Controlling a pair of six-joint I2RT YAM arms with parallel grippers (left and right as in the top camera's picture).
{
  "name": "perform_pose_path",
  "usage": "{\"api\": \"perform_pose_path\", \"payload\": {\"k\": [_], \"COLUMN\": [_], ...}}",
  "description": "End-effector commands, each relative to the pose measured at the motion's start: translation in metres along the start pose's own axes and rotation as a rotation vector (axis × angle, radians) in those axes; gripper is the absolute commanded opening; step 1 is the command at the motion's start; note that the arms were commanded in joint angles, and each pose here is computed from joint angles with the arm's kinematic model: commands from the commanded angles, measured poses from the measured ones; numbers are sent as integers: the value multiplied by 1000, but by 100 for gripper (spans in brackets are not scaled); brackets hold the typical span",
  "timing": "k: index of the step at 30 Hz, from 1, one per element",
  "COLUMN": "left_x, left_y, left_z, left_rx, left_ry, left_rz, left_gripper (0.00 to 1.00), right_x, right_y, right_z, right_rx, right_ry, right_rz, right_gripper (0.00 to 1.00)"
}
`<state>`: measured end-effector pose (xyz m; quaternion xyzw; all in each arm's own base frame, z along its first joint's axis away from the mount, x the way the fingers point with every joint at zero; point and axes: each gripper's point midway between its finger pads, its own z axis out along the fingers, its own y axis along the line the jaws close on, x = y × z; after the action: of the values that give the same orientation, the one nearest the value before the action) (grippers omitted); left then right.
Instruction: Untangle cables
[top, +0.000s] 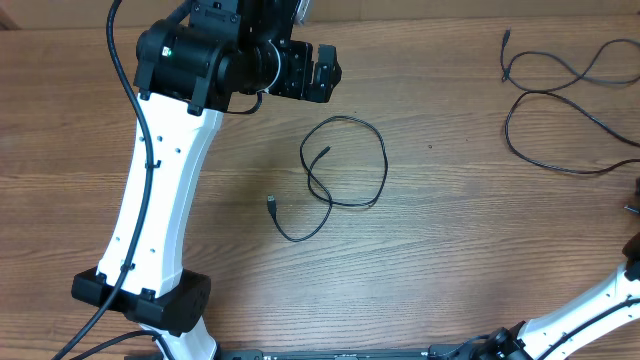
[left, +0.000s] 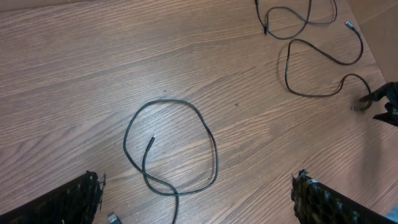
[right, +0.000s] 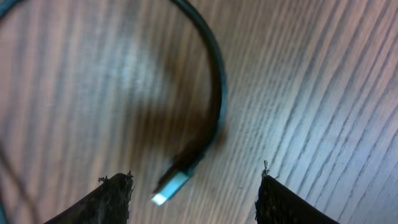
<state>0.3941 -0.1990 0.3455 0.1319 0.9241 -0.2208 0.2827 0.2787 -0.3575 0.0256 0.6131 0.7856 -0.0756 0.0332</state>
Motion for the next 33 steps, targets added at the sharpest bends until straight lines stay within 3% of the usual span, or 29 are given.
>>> {"api": "perform_pose_path", "payload": {"k": [1,9,19,23,33], "left_x": [1,4,6,6,7], "left_y": [-2,-2,-2,-2,-2], "left_z": [5,5,5,5,5], "left_rx": [10,8,7,7,6], "left_ry": [10,20,30,29,33], "left_rz": [13,10,8,8,7], "left_gripper": [100,100,100,100,100], "right_x": [1,-3,-21,-23,-23], "right_y": [-8,-5,4,5,-8], "right_z": [8,19,18,17,19], "right_rx": [38,22,-10,-14,-1], "right_ry": [-9,-43,-118,-127,-107], "right_rz": [6,12,-59,-56,-35], "right_gripper": [65,66,55,45,45]}}
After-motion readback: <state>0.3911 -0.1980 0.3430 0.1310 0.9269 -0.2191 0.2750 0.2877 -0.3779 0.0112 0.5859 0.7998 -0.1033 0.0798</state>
